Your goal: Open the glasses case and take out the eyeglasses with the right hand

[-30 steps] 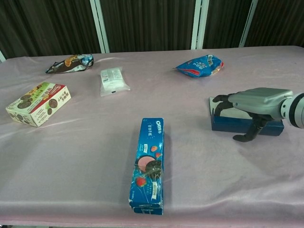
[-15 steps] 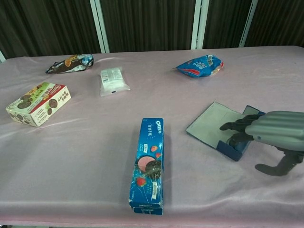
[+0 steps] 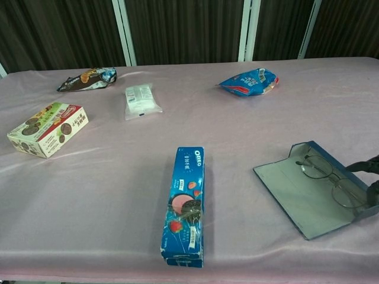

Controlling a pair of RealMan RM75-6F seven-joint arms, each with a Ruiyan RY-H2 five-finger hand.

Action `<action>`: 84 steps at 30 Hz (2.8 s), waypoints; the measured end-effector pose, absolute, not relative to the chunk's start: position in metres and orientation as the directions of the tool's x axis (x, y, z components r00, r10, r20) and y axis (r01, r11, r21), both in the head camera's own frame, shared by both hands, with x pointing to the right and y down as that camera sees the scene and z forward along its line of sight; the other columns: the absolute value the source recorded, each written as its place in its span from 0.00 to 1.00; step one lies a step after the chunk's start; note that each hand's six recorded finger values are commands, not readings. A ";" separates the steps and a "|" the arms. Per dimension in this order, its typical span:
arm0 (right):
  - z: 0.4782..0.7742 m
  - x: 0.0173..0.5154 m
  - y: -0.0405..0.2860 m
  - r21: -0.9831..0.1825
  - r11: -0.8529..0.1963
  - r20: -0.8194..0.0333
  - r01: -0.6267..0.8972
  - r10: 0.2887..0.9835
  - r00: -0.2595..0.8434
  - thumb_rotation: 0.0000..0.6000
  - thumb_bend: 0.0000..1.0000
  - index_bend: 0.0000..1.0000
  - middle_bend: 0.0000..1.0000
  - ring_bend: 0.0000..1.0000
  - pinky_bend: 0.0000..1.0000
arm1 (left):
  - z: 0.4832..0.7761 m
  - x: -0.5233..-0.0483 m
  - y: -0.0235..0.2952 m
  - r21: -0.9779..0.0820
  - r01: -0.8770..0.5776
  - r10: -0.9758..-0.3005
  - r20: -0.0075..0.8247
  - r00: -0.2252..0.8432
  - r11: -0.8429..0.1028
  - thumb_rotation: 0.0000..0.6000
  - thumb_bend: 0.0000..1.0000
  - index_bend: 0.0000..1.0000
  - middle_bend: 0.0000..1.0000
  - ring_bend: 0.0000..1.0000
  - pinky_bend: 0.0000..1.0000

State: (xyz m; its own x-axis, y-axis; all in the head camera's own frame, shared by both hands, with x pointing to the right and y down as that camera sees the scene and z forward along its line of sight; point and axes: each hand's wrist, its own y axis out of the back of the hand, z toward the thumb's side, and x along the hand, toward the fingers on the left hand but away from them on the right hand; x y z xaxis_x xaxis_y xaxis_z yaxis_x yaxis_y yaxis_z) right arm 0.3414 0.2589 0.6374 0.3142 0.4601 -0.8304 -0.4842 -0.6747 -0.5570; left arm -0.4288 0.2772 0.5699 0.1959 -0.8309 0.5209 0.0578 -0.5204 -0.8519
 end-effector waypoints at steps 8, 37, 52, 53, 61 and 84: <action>0.650 0.372 0.240 -0.544 -0.680 -0.833 -0.492 0.509 0.218 1.00 0.57 0.43 0.00 0.00 0.00 | 0.574 -0.427 0.277 -0.847 0.068 -0.826 0.530 0.193 -0.528 1.00 0.43 0.00 0.02 0.03 0.00; 0.658 0.349 0.143 -0.741 -0.631 -0.671 -0.229 0.701 0.241 1.00 0.48 0.51 0.00 0.00 0.00 | 0.574 -0.426 0.277 -0.847 0.062 -0.826 0.530 0.193 -0.529 1.00 0.43 0.00 0.02 0.03 0.00; 0.698 0.324 0.145 -0.660 -0.657 -0.747 -0.364 0.625 0.227 1.00 0.55 0.53 0.00 0.00 0.00 | 0.571 -0.429 0.277 -0.850 0.057 -0.831 0.524 0.186 -0.523 1.00 0.43 0.00 0.02 0.03 0.00; 0.699 0.324 0.145 -0.657 -0.659 -0.749 -0.366 0.623 0.224 1.00 0.55 0.54 0.00 0.00 0.00 | 0.572 -0.429 0.277 -0.850 0.058 -0.831 0.525 0.186 -0.524 1.00 0.43 0.00 0.02 0.03 0.00; 0.704 0.320 0.147 -0.648 -0.662 -0.757 -0.376 0.614 0.225 1.00 0.58 0.55 0.00 0.00 0.00 | 0.571 -0.430 0.276 -0.851 0.057 -0.832 0.524 0.184 -0.523 1.00 0.43 0.00 0.02 0.03 0.00; 0.711 0.316 0.149 -0.646 -0.662 -0.758 -0.380 0.616 0.215 1.00 0.58 0.58 0.00 0.00 0.00 | 0.569 -0.431 0.276 -0.853 0.050 -0.834 0.519 0.186 -0.519 1.00 0.43 0.00 0.02 0.03 0.00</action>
